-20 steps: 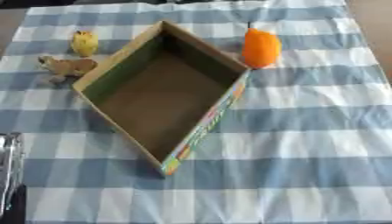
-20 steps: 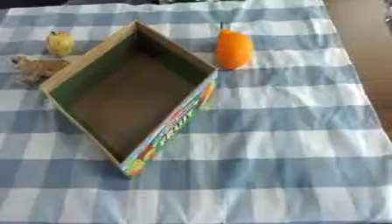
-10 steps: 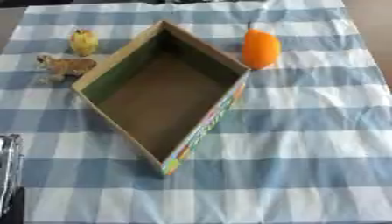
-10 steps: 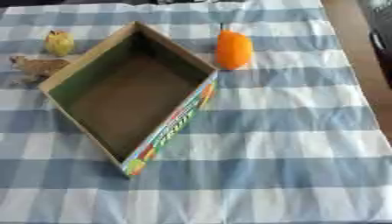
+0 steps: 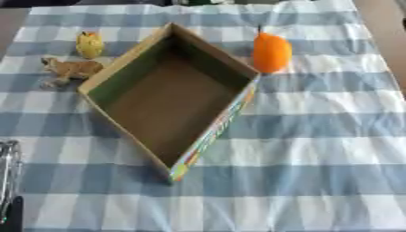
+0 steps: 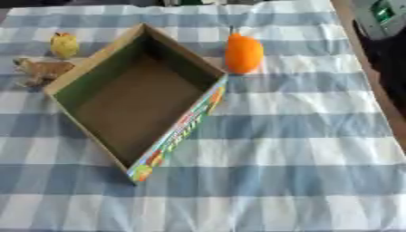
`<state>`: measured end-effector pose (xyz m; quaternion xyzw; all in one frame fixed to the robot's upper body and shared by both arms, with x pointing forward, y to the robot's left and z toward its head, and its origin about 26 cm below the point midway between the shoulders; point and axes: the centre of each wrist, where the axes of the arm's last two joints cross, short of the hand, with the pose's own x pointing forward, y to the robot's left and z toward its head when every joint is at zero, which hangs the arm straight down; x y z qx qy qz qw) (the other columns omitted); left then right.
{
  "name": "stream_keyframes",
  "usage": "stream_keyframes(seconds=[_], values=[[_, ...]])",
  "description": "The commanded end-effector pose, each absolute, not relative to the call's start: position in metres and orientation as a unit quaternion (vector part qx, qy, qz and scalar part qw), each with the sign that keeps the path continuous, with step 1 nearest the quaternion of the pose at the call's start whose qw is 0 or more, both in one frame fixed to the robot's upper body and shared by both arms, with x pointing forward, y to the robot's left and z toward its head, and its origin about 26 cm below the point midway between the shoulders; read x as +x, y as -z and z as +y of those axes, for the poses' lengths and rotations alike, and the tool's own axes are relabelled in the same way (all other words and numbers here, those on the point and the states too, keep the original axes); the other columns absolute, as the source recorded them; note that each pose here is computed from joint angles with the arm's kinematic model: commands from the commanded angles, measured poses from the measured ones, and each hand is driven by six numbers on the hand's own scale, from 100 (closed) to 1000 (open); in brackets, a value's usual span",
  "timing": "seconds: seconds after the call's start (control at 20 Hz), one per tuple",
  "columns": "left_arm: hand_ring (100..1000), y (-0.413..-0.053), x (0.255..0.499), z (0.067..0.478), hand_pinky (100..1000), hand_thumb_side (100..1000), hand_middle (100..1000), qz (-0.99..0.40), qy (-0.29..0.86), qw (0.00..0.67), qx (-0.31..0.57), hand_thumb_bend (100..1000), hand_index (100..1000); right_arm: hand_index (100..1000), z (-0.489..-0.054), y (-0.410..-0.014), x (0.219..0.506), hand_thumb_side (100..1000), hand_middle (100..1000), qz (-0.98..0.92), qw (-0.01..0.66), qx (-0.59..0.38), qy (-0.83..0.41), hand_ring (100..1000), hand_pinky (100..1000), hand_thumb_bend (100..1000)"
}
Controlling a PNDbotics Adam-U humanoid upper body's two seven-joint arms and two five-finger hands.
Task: Pick up objects on the table and place them in the box.
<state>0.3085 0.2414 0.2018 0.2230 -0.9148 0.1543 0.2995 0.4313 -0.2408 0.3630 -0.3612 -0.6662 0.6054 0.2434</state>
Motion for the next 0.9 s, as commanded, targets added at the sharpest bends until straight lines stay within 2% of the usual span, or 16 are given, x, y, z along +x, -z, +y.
stream_keyframes(seconds=[0.05,0.35,0.7,0.9], values=[[571,-0.208,0.305,0.244,493,771,586,-0.92,-0.143,0.288,0.224,100,708,852,-0.244,-0.373,0.438,554,815,-0.646,0.251,-0.362,-0.623,944,830,399],[571,-0.207,0.305,0.243,493,771,585,-0.919,-0.142,0.293,0.222,100,707,857,-0.246,-0.364,0.457,415,824,-0.611,0.282,-0.353,-0.65,959,840,447],[572,-0.206,0.305,0.244,492,769,585,-0.918,-0.143,0.295,0.223,100,707,879,-0.248,-0.348,0.472,335,843,-0.575,0.306,-0.343,-0.677,973,852,478],[572,-0.205,0.305,0.244,492,771,585,-0.917,-0.144,0.296,0.224,100,707,911,-0.255,-0.341,0.475,325,861,-0.551,0.317,-0.336,-0.695,997,868,493]])
